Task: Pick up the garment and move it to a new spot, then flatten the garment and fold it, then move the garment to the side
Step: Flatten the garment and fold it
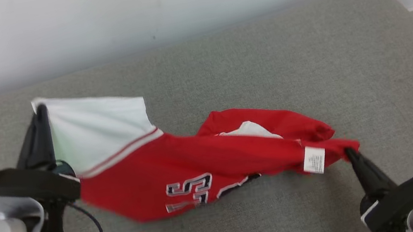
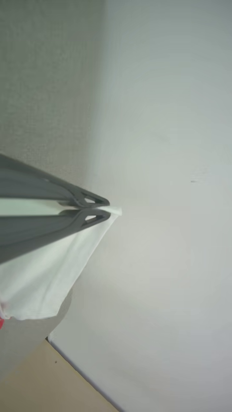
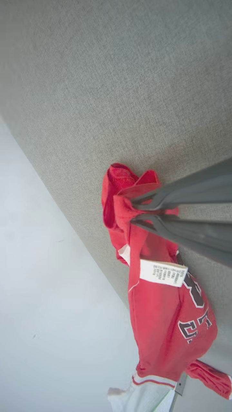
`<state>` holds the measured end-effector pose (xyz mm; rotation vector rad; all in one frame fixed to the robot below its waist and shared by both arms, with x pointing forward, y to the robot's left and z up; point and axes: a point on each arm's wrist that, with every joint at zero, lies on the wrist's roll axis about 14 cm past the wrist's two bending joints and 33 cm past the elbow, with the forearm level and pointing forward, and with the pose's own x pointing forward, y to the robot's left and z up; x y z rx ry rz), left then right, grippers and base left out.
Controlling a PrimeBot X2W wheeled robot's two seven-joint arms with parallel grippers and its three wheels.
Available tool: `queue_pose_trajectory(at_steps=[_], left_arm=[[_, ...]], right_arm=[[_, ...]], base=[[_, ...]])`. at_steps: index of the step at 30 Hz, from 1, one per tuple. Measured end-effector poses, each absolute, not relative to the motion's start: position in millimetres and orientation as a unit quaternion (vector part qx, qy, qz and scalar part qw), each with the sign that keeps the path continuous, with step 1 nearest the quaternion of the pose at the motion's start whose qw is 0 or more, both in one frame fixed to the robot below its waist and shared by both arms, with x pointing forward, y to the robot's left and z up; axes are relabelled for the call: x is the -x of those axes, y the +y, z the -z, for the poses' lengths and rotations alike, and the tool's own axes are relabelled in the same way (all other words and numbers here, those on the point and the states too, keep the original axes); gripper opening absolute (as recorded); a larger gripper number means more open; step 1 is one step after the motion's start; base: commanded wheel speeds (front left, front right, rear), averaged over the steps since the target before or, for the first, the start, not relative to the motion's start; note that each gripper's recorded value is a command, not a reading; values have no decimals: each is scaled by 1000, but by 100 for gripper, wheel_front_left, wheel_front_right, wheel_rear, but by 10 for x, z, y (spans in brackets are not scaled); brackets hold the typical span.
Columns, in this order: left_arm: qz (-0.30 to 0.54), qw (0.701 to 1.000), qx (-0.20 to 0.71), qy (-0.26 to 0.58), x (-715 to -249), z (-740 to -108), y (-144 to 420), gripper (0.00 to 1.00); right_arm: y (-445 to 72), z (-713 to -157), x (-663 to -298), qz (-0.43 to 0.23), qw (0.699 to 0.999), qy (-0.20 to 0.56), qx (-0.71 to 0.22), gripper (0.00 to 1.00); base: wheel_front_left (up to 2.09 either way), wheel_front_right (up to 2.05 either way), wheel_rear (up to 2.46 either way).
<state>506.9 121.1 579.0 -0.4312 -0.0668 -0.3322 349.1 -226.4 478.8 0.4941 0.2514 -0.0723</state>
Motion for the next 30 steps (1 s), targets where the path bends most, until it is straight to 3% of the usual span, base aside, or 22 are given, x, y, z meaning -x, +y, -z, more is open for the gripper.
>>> queue_pose_trajectory(at_steps=[8, 20, 30], left_arm=[[209, 940, 216, -163, -4931, -6841, 1234, 0], [260, 902, 210, -274, -4677, -7813, 1098, 0], [278, 871, 221, -339, -4538, -8382, 1065, 0]], right_arm=[[-2191, -5649, -3777, -13, 963, -18, -268, 0], [-2160, -6725, -3937, -54, 972, -138, -181, 0], [-2259, -7273, -3957, -50, 974, -197, -103, 0]], base=[[0, 0, 0], [0, 0, 0], [0, 0, 0]])
